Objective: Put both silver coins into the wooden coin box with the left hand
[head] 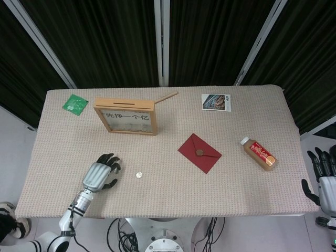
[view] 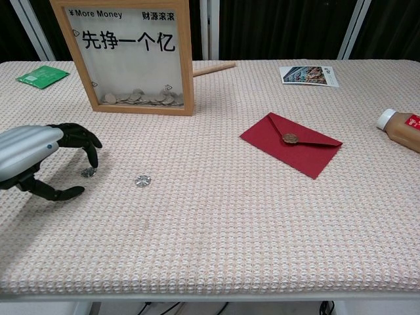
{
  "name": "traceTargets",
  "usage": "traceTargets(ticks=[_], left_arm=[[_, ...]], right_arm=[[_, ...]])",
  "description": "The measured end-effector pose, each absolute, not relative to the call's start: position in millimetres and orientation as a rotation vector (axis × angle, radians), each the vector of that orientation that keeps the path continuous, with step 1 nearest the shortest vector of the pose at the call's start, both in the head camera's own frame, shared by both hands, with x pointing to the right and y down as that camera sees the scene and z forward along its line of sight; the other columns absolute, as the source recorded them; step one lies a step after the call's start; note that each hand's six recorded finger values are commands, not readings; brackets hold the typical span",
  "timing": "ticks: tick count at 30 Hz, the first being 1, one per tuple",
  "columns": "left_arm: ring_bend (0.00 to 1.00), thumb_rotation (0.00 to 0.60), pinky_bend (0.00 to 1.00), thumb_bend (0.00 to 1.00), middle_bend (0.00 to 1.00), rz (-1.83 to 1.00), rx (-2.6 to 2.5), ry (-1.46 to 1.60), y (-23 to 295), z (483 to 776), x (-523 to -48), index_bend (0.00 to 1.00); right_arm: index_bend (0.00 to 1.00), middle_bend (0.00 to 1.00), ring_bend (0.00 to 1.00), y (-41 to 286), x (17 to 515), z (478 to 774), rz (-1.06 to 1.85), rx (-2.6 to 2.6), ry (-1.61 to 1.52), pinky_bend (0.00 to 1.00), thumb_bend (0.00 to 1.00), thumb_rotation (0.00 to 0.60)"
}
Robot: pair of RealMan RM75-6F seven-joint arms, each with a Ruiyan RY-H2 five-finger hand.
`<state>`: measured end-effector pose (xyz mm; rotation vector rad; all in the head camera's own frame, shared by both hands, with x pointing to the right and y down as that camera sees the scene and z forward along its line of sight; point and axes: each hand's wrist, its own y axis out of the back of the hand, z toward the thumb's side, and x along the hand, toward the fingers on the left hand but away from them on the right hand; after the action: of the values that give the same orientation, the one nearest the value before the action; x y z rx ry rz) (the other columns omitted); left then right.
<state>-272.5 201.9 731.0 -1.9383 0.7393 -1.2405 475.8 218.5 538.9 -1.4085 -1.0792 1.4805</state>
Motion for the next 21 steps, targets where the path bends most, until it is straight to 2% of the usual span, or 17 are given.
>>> traceTargets(ticks=[21], left_arm=[[0.10, 0.600, 0.13, 0.31, 0.20, -1.284, -1.912, 0.723, 200.9, 733.0, -277.1, 0.36]], right_arm=[[0.00, 0.00, 0.00, 219.0, 477.7, 540.9, 1.487, -1.411, -1.078, 0.00, 0.35, 0.600]])
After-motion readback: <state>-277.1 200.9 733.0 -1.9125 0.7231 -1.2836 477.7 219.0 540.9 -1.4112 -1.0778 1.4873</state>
